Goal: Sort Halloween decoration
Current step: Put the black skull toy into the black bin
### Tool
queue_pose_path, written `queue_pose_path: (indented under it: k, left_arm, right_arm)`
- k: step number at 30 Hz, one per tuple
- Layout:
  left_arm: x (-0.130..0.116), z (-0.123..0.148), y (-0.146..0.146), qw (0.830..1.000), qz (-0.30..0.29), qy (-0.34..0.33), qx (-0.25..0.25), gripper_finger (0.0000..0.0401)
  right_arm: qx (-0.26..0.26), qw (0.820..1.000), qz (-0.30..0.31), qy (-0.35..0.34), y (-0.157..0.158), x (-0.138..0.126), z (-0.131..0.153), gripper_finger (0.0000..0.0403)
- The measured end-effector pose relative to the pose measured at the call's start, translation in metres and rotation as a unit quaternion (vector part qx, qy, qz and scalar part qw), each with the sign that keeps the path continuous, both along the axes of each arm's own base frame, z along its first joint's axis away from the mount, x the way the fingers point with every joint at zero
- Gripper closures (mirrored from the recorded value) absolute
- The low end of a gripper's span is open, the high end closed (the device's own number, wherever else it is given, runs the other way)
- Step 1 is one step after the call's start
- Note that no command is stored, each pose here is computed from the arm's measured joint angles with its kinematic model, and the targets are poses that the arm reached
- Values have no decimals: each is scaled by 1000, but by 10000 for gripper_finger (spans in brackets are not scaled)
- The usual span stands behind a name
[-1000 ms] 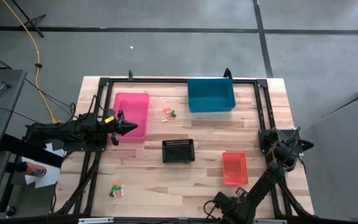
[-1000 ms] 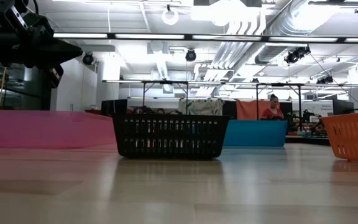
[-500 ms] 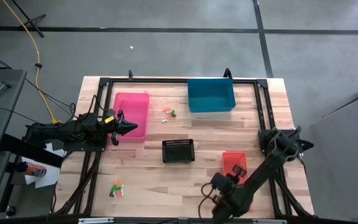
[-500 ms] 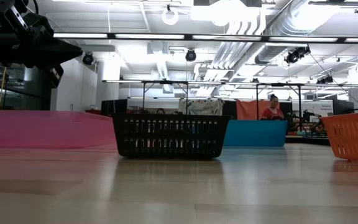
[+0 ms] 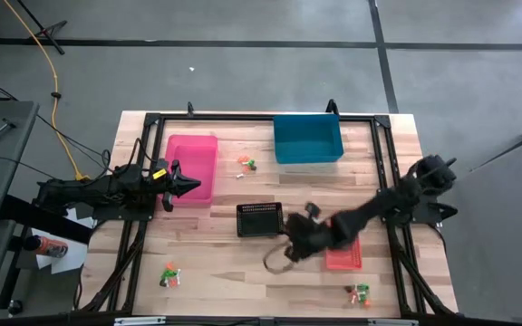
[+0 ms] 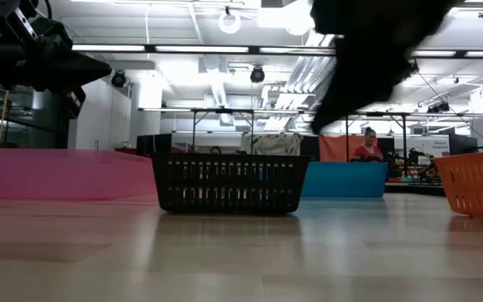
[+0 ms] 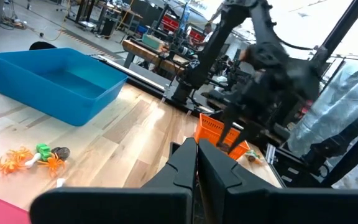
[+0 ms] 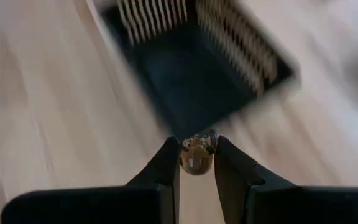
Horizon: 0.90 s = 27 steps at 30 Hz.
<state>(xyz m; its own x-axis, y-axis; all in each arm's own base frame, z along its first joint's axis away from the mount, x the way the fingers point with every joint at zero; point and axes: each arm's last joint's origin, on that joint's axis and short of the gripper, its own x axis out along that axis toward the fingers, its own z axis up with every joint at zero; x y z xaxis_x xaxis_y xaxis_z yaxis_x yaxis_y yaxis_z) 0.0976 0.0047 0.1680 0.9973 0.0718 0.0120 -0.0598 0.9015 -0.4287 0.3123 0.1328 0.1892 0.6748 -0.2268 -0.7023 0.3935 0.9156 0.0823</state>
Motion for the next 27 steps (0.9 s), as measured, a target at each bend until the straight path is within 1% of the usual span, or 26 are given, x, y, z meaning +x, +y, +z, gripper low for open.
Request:
queue_pose_path:
  k: [3,5,7,10,14,20,27]
  left_arm:
    - [0,0,0,1000,0,0,0,398]
    - [0,0,0,1000,0,0,0,398]
    - [0,0,0,1000,0,0,0,398]
    - [0,0,0,1000,0,0,0,398]
    - [0,0,0,1000,0,0,0,398]
    - [0,0,0,1000,0,0,0,398]
    - [0,0,0,1000,0,0,0,398]
  right_arm:
    - [-6,996,46,-76,-22,15,5,350]
    - [9,990,82,-111,-34,24,9,350]
    - [30,985,113,-126,-43,31,11,350]
    - [41,984,132,-110,-52,36,6,350]
    - [33,983,155,-98,-54,38,0,350]
    - [17,981,170,-90,-53,38,-3,349]
    - [17,982,170,-81,-54,37,-4,310]
